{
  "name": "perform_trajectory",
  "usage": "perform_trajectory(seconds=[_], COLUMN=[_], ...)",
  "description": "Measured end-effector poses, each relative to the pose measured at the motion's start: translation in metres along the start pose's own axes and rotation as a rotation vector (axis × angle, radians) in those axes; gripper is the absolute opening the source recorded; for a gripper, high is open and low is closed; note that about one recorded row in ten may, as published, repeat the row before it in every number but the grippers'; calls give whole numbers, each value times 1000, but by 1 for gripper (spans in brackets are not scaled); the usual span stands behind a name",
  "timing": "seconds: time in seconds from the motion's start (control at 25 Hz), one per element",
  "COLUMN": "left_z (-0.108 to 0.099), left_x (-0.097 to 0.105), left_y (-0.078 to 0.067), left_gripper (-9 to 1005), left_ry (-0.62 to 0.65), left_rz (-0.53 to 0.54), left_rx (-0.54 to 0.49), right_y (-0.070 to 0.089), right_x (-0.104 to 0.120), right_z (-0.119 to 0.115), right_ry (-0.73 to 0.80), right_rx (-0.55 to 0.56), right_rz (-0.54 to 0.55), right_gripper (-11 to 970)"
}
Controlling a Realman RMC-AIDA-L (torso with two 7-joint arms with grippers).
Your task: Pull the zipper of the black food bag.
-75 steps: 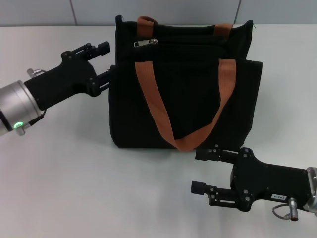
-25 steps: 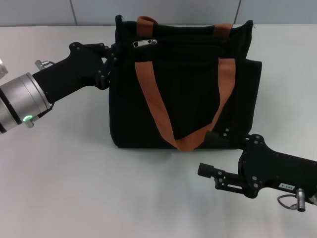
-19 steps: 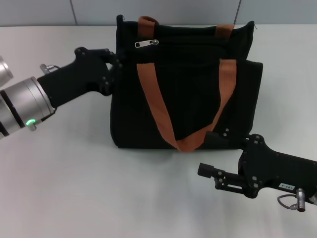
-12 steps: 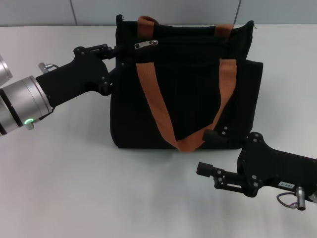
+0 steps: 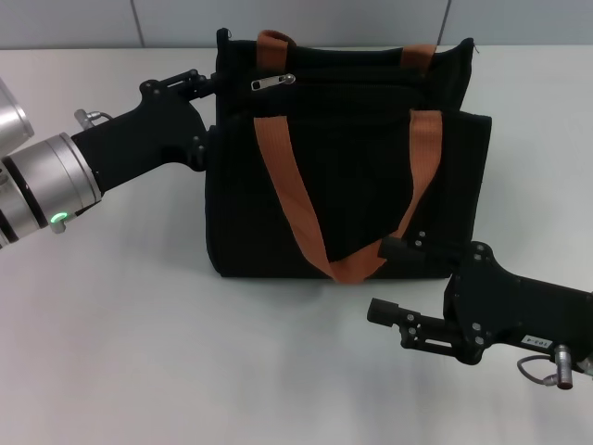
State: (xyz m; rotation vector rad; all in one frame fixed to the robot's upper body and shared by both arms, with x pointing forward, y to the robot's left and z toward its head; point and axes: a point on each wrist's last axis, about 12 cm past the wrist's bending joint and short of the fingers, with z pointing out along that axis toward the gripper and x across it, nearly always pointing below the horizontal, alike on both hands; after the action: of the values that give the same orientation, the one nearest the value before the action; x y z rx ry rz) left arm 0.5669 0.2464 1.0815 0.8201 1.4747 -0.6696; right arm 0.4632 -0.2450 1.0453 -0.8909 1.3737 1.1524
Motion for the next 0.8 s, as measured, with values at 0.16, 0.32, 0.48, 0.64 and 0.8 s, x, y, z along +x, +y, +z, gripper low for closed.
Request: perform_trajectory(seconds=[0.16,0.32,0.48,0.64,0.8], left_z=[1,3,4,4,5], left_x=[-2,-3,-5,-7,-10], left_y=[1,1,2,3,4], left_gripper=[526,491,423,253,80], left_ry=[-4,-7,-11,-20,-45], left_rz=[2,7,13,17,8], left_rx=[0,6,6,8,-5], right_y=[0,0,0,0,0], right_x=[0,0,0,0,-2], right_z=[0,0,-1,-2,-3], right_ry=[-2,-6,-10,-18,-57], right_rx=[2,5,13,23,57], right_rz=[0,0,2,2,6], right_gripper=[713,713,712,711,711])
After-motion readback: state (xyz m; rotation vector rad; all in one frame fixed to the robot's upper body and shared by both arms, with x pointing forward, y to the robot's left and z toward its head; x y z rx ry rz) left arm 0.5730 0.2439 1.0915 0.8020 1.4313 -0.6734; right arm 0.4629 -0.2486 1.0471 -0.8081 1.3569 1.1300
